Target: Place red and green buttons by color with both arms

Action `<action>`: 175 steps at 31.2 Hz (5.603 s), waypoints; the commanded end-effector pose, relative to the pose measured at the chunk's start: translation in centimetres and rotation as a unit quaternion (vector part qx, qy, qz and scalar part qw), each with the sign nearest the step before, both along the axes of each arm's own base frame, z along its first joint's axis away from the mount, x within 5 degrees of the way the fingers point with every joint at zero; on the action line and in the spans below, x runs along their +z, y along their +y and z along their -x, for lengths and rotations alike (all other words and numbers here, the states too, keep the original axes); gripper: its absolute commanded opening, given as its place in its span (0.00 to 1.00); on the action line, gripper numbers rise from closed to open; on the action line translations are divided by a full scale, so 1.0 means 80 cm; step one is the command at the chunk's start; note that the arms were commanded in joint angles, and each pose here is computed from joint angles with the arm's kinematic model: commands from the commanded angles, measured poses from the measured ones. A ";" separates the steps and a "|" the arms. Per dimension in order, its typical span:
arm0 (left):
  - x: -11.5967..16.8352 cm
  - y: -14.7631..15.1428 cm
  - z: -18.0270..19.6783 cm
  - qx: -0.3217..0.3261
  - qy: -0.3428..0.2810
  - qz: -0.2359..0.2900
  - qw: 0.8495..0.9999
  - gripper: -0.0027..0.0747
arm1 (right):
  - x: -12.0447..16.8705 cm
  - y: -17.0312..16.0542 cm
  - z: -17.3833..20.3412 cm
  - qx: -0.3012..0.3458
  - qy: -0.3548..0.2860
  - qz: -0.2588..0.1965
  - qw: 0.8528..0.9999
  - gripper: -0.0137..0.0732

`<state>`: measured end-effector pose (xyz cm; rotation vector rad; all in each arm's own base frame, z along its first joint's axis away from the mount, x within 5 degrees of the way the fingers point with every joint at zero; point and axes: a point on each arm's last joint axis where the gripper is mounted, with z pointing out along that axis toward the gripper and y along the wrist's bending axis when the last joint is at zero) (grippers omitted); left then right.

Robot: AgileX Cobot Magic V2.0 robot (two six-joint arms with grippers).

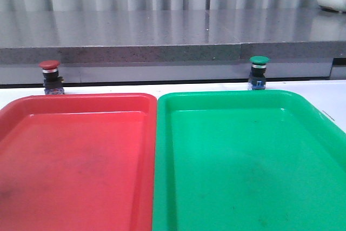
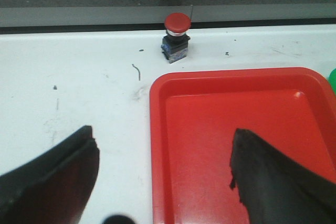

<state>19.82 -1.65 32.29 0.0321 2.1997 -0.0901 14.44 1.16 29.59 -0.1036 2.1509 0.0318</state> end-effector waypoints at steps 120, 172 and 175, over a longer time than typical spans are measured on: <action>0.026 -0.086 -0.111 -0.108 0.057 0.002 0.993 0.46 | 0.019 -0.001 -0.005 0.002 -0.049 0.007 0.999 0.84; -0.136 -0.149 -0.107 -0.156 0.113 0.009 0.981 0.62 | 0.019 -0.001 -0.005 0.002 -0.049 0.007 0.999 0.84; -0.135 -0.149 -0.107 -0.157 0.114 0.009 0.981 0.71 | 0.019 -0.001 -0.005 0.002 -0.049 0.007 0.999 0.84</action>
